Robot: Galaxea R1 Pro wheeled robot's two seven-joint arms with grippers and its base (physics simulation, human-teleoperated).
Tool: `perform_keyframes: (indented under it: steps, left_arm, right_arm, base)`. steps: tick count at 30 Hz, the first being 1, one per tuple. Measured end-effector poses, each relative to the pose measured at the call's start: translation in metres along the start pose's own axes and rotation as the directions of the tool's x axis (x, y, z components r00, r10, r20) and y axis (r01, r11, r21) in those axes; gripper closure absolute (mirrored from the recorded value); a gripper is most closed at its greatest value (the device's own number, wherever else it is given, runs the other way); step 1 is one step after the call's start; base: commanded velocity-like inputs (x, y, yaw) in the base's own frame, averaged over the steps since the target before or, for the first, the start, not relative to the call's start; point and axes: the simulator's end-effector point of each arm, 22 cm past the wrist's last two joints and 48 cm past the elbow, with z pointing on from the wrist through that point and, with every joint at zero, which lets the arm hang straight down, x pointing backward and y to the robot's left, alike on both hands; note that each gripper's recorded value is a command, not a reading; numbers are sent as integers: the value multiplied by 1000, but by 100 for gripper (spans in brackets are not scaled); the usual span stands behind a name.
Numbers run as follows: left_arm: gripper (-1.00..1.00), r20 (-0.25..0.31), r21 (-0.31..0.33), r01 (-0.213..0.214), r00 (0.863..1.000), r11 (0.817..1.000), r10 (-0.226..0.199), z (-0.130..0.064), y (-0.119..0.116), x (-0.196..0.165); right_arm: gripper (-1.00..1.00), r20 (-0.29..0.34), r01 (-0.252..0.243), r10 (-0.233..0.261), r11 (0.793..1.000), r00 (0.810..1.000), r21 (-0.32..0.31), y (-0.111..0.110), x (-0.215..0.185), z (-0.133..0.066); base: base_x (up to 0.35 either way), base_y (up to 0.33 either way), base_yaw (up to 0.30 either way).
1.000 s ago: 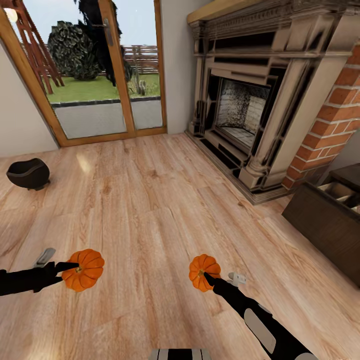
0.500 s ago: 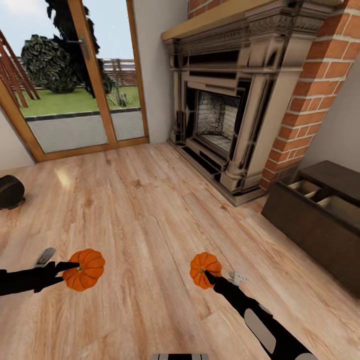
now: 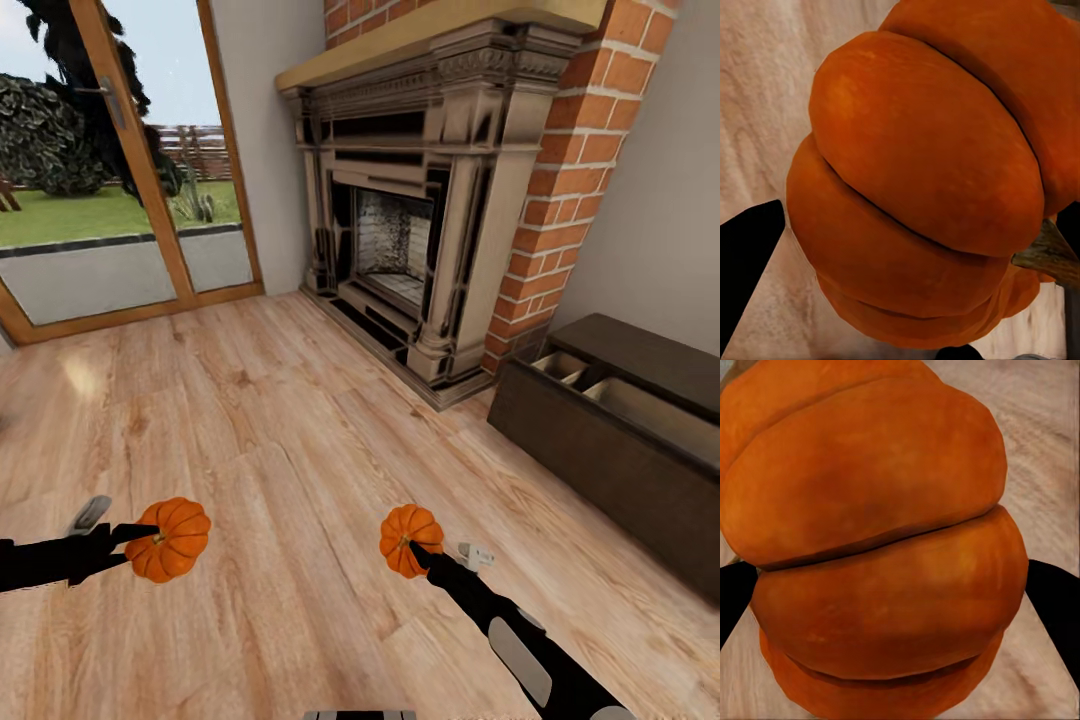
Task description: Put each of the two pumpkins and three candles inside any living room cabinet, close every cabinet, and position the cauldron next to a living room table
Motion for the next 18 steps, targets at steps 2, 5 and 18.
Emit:
perform_keyframes:
  steps: [2, 5, 18]
  left_arm:
    - [100, 2, 1, -1, 1000, 1000, 1, -1, -1, 0]
    - [100, 3, 3, -4, 1000, 1000, 4, -1, -2, -1]
    - [100, 23, 36, -65, 998, 997, 64, -7, -32, -6]
  right_arm:
    - [100, 2, 1, -1, 1000, 1000, -1, 1, -1, 0]
    - [100, 4, 2, -2, 1000, 1000, -2, 2, -3, -1]
    - [100, 38, 19, -18, 1000, 999, -22, 16, -22, -6]
  base:
    - [0, 0, -232]
    - [0, 0, -232]
    - [0, 0, -232]
